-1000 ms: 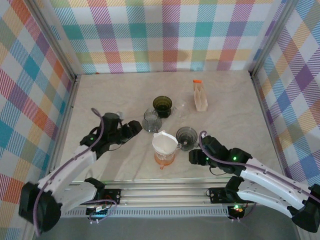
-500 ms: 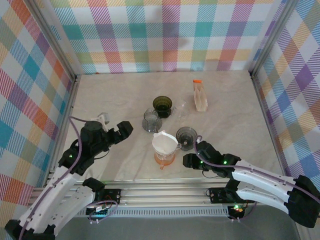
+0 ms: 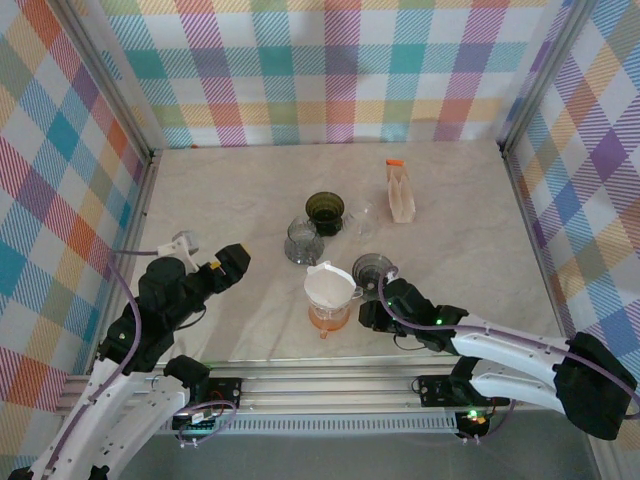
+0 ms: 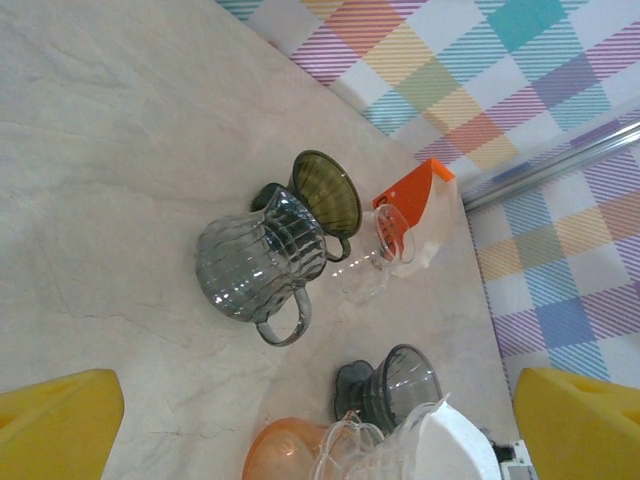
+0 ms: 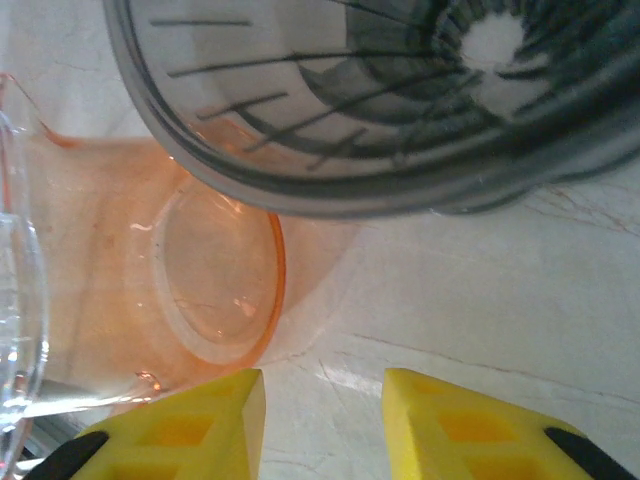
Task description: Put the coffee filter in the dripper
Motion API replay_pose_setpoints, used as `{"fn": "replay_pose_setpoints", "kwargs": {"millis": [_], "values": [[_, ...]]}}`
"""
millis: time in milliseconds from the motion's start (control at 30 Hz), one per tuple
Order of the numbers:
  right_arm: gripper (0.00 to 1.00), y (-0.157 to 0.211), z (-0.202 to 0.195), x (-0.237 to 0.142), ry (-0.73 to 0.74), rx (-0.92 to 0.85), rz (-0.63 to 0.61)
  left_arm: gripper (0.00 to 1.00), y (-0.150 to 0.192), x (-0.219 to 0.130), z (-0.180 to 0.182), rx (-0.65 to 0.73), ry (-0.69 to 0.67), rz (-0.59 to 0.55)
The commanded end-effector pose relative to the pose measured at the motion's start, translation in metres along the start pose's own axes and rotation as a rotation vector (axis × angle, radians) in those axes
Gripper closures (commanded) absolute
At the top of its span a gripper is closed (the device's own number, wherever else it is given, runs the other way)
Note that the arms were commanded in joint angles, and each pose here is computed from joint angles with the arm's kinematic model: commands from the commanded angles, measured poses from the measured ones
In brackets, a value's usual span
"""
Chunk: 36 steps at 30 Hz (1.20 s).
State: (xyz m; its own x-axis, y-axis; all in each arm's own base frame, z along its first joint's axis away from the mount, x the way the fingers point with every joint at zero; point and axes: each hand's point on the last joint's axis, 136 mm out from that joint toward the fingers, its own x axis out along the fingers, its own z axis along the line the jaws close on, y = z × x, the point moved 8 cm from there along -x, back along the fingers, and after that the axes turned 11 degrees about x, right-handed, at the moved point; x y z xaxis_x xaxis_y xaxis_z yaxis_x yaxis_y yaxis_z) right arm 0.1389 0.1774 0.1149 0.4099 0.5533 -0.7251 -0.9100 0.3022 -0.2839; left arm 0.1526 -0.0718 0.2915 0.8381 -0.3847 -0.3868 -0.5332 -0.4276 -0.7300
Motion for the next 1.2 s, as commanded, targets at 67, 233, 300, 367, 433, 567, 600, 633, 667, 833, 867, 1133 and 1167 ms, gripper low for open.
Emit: {"fn": "replay_pose_setpoints", "kwargs": {"millis": [67,233,300,367,433,567,600,633,667,833,867,1133,1167], "values": [[0.66,-0.007,0.011,0.007,-0.048,0.012,-0.015,0.00,0.005,0.002,0.005,0.017,-0.022,0.025],[0.68,-0.008,0.014,0.012,-0.064,0.016,0.001,0.00,0.006,0.002,0.004,0.027,-0.021,0.034],[0.69,-0.008,0.015,0.014,-0.074,0.011,0.012,0.00,0.006,0.002,0.004,0.030,-0.024,0.035],[0.70,-0.008,0.016,0.017,-0.074,0.007,0.022,0.00,0.006,0.001,0.005,0.032,-0.025,0.036],[0.71,-0.007,0.016,0.020,-0.075,0.005,0.031,0.00,0.006,0.001,0.005,0.033,-0.025,0.035],[0.72,-0.008,0.020,0.026,-0.096,0.003,0.043,0.00,0.005,0.000,0.003,0.039,-0.020,0.033],[0.72,-0.007,0.021,0.028,-0.096,0.002,0.052,0.00,0.005,0.001,0.004,0.042,-0.022,0.034],[0.73,-0.008,0.022,0.029,-0.099,0.000,0.056,0.00,0.004,0.000,0.003,0.045,-0.021,0.033],[0.73,-0.007,0.023,0.032,-0.097,-0.004,0.064,0.00,0.005,0.000,0.003,0.046,-0.022,0.035],[0.73,-0.008,0.027,0.039,-0.107,-0.012,0.079,0.00,0.004,-0.002,0.003,0.050,-0.024,0.036],[0.74,-0.008,0.029,0.041,-0.112,-0.011,0.085,0.00,0.004,-0.002,0.003,0.051,-0.024,0.036],[0.75,-0.007,0.040,0.054,-0.143,-0.013,0.138,0.00,0.002,-0.008,0.004,0.056,-0.037,0.020],[0.75,-0.007,0.042,0.056,-0.147,-0.015,0.144,0.00,0.001,-0.009,0.004,0.057,-0.038,0.018]]}}
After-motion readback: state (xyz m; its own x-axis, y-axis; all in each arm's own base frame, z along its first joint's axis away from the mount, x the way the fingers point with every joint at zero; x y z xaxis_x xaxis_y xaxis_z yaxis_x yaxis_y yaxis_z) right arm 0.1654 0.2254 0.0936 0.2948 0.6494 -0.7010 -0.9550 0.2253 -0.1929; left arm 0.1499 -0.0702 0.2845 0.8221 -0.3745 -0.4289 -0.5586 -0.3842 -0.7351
